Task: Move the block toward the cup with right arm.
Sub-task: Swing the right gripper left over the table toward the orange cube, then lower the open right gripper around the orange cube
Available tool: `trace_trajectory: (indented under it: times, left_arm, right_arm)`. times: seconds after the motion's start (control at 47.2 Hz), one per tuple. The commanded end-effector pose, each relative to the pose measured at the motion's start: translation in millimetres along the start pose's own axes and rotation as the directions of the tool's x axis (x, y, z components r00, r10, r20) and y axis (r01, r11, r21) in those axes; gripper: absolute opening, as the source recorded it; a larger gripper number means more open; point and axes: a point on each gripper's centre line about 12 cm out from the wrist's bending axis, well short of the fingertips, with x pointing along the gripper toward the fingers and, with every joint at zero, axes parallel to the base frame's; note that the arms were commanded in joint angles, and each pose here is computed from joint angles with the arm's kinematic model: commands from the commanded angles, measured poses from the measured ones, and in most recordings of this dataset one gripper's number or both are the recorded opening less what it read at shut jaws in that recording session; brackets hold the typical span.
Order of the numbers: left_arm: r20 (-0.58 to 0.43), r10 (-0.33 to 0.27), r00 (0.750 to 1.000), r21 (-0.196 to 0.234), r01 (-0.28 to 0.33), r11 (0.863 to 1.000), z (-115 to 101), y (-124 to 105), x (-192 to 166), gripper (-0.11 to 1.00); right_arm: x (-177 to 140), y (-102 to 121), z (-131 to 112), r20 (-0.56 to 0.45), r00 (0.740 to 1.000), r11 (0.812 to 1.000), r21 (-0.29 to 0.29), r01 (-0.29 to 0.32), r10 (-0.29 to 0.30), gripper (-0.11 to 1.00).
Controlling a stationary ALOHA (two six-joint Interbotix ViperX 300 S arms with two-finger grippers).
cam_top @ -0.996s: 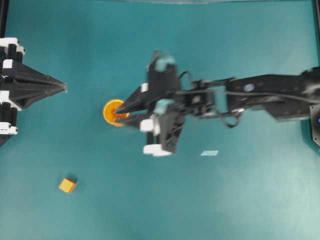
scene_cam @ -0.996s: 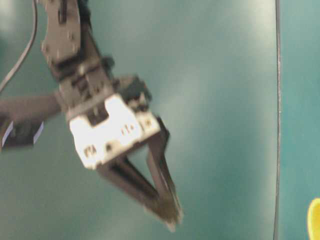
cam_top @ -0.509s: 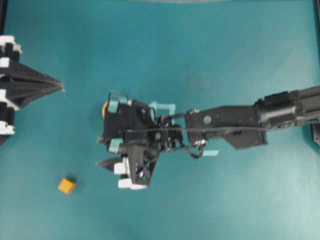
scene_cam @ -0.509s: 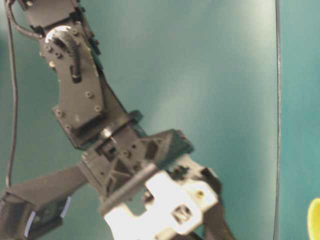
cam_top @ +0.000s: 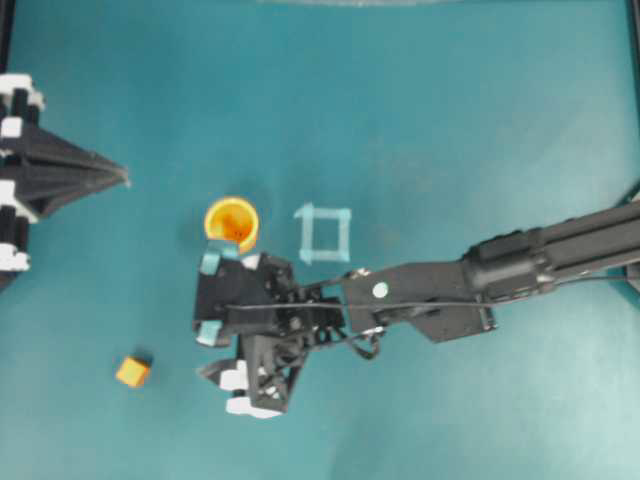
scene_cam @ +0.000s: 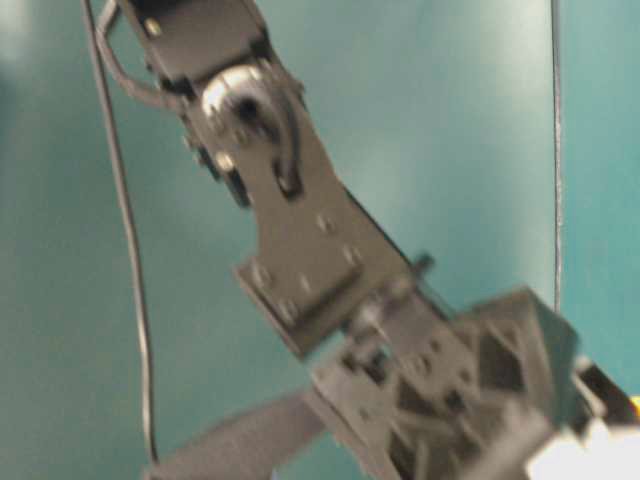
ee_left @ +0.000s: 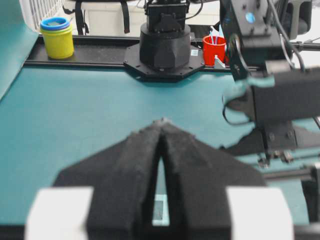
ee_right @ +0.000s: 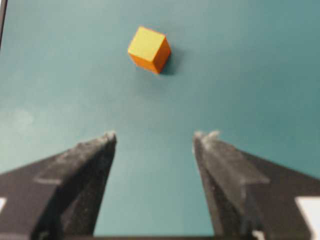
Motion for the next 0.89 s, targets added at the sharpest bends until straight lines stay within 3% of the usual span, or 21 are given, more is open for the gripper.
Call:
trace_trajectory:
  times: [0.0, 0.233, 0.699, 0.869]
  left_arm:
    - [0.028, 0.001, 1.0, 0.009, -0.001, 1.0, 11, 0, 2, 0.01]
    - [0.028, 0.001, 1.0, 0.005, -0.001, 1.0, 11, 0, 2, 0.01]
    - [0.029, 0.001, 1.0, -0.009, -0.001, 1.0, 11, 0, 2, 0.01]
    - [0.028, 0.001, 1.0, -0.009, -0.001, 1.0, 11, 0, 2, 0.01]
  right_arm:
    - [-3, 14, 25, 0.062, 0.998, 1.0, -0.002, -0.03, 0.03, 0.64]
    - [23, 18, 37, 0.068, 0.997, 0.999, 0.013, -0.033, 0.033, 0.64]
    - [57, 10, 50, -0.065, 0.997, 0.983, 0.172, 0.06, -0.05, 0.64]
    - [63, 10, 50, -0.071, 0.995, 0.976, 0.199, 0.089, -0.076, 0.64]
